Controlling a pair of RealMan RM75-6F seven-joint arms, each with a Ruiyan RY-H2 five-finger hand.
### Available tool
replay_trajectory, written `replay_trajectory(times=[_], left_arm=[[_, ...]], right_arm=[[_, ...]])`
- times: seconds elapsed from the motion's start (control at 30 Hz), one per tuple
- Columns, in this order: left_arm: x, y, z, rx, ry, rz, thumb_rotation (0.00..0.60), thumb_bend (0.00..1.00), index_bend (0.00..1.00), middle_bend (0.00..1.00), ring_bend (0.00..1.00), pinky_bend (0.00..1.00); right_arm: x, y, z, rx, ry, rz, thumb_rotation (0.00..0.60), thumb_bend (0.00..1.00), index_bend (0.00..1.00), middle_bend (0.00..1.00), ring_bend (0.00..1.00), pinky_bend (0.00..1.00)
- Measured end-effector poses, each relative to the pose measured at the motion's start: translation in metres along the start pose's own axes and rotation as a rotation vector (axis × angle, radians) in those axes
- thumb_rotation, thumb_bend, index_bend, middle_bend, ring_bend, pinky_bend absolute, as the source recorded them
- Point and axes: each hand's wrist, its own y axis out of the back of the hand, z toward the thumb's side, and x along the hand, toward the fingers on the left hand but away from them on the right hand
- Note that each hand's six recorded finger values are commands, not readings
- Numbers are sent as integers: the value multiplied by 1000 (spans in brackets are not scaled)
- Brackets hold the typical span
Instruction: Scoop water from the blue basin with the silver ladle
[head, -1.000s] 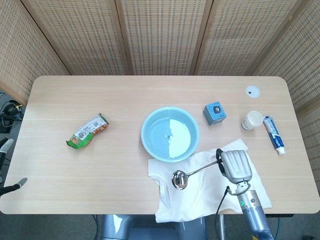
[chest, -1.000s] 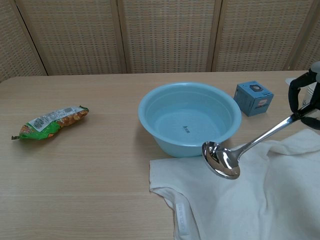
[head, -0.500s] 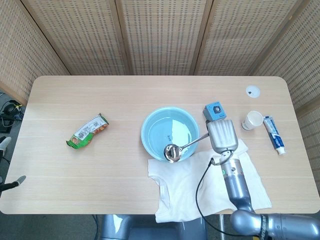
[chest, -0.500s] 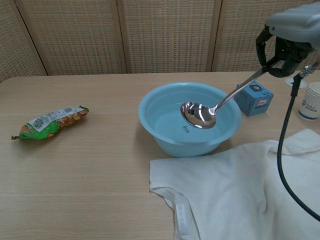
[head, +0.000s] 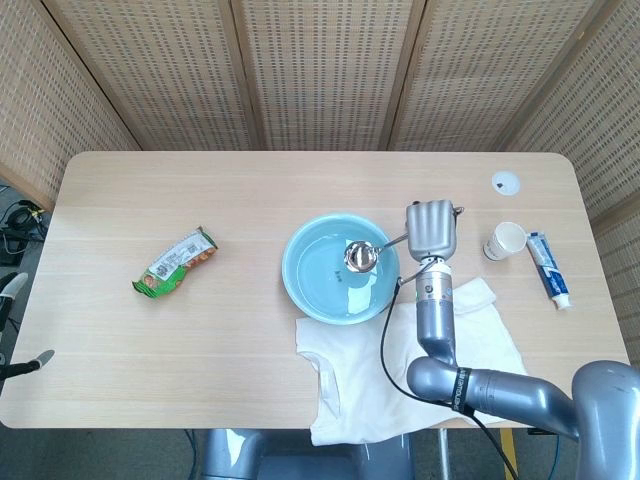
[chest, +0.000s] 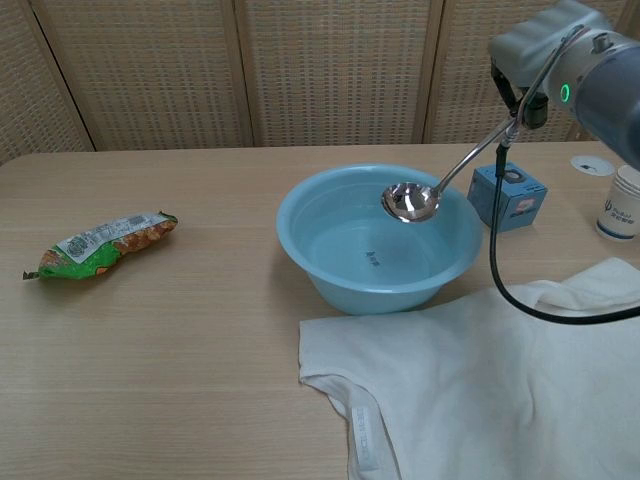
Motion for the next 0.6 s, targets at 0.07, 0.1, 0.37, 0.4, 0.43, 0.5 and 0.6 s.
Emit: replay_trajectory(times=[0.07,0.1,0.37,0.4,0.43,0.5,0.6], left_arm=[[1,-1,1,-4,-2,0,600,0,0,0,0,0],[1,-1,2,-8,-4,0,600,0,0,0,0,0],[3,-3,0,-19,-4,-9,600,0,0,0,0,0],[4,-3,-1,-19,-3,-10,600,0,0,0,0,0],[4,-3,-1,-20,-2,-11,600,0,0,0,0,0],[4,-4,-2,-22,0,-12,600,0,0,0,0,0],[4,-3,-2,-23,1,-10,600,0,0,0,0,0]], right_arm=[[0,-5,6,31,-4,2,600,781,718,1000,1000,1000],[0,-7,9,45,-6,2,600,782,718,1000,1000,1000],[-3,-17,32,258,-14,-71,600,782,717,1000,1000,1000],[-2,-16,35,282,-12,-87,600,782,717,1000,1000,1000],[-2,-16,39,313,-11,-105,600,782,717,1000,1000,1000],[-1,-16,43,361,-12,-128,600,782,717,1000,1000,1000],[0,-19,49,409,-10,-145,600,782,717,1000,1000,1000]])
